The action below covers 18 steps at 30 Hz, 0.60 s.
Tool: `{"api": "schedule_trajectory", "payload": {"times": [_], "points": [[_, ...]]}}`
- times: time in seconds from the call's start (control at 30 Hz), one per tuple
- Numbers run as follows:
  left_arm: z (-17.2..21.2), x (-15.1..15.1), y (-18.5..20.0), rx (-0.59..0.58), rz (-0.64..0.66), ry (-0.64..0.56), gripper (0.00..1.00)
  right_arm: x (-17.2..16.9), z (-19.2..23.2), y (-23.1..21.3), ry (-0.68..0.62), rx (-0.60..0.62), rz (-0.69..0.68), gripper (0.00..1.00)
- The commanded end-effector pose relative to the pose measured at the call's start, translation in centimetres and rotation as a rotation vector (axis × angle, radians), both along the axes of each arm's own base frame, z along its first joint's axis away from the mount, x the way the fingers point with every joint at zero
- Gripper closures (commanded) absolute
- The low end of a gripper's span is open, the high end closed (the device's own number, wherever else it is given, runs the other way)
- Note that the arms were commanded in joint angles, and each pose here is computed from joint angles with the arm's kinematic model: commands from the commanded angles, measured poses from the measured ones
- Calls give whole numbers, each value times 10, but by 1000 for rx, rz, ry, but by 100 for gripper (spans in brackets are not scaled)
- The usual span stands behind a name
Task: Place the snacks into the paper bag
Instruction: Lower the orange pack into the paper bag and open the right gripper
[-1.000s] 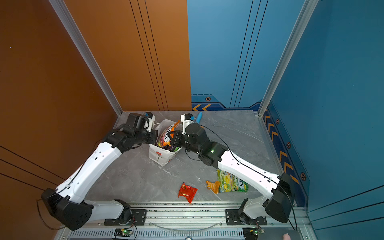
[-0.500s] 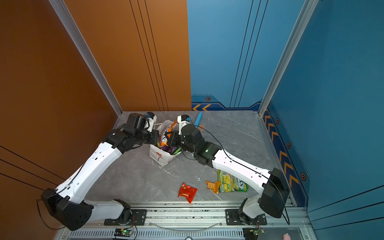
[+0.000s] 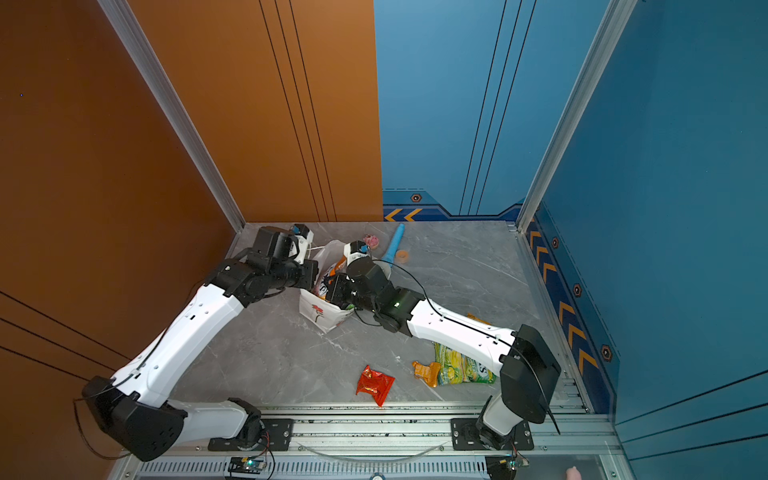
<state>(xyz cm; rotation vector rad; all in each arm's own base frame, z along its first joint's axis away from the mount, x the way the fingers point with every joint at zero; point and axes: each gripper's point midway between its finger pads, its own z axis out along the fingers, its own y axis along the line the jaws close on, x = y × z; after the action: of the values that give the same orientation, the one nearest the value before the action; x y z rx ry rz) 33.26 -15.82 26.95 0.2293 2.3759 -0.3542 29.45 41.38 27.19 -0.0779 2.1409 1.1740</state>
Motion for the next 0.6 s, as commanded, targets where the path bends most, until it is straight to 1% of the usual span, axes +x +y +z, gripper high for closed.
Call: {"api": "schedule_trajectory", "payload": {"times": [0.0,0.37,0.57], "points": [[33,-1,-10,-64,-46,-111,100,7,14,4,-49,2,-2,100],[33,-2,-12,-69,-53,-113,100,26,31,3,-60,51,-25,100],[34,-2,-11,-69,-51,-118,100,36,18,15,-47,20,-17,100]]}}
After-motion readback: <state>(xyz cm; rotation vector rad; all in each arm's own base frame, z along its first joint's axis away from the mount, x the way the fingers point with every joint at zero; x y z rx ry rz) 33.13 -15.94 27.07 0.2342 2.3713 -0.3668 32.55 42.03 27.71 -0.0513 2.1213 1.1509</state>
